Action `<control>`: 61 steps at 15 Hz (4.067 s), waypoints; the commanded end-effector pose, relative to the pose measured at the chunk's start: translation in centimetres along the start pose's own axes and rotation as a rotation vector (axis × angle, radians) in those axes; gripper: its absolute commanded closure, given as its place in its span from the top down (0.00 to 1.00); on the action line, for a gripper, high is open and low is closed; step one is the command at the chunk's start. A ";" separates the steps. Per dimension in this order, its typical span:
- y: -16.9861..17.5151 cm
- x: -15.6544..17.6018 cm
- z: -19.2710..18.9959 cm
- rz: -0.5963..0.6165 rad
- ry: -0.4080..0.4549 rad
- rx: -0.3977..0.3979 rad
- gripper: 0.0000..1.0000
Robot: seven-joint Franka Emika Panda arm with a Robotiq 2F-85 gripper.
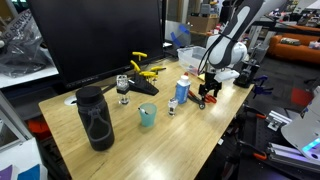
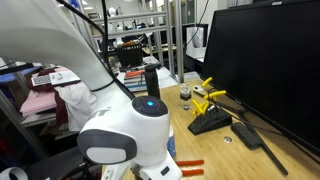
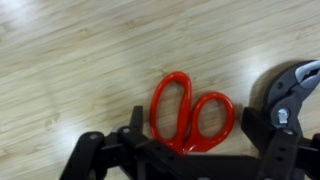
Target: Put the scissors into the box.
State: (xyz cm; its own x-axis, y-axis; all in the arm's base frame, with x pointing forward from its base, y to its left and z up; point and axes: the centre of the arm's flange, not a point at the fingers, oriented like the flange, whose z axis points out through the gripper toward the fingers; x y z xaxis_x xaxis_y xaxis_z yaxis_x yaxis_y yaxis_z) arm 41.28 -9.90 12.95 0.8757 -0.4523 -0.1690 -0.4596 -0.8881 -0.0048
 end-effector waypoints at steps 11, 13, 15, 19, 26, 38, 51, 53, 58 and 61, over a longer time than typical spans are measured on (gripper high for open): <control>0.6 0.5 0.7 0.007 -0.009 0.024 0.55; 0.8 0.5 0.7 0.013 -0.010 0.026 0.55; 0.9 0.4 0.6 0.015 -0.007 0.027 0.55; 0.7 0.0 -0.8 -0.007 0.032 0.031 0.55; -0.2 -1.1 -4.2 -0.055 0.126 0.059 0.55; -1.4 -1.2 -10.4 -0.131 0.270 0.083 0.55; 3.4 2.9 -18.9 -0.057 0.467 0.060 0.55; 4.9 3.8 -19.7 -0.018 0.495 0.058 0.55; 10.1 5.3 -20.7 0.148 0.565 0.084 0.55; 13.0 6.4 -20.6 0.239 0.581 0.101 0.55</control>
State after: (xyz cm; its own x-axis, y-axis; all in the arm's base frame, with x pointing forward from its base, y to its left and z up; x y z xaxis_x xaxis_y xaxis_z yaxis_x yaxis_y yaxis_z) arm 43.35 -24.05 32.62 0.7256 -0.5804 0.3696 -0.5887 -0.8017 -0.1032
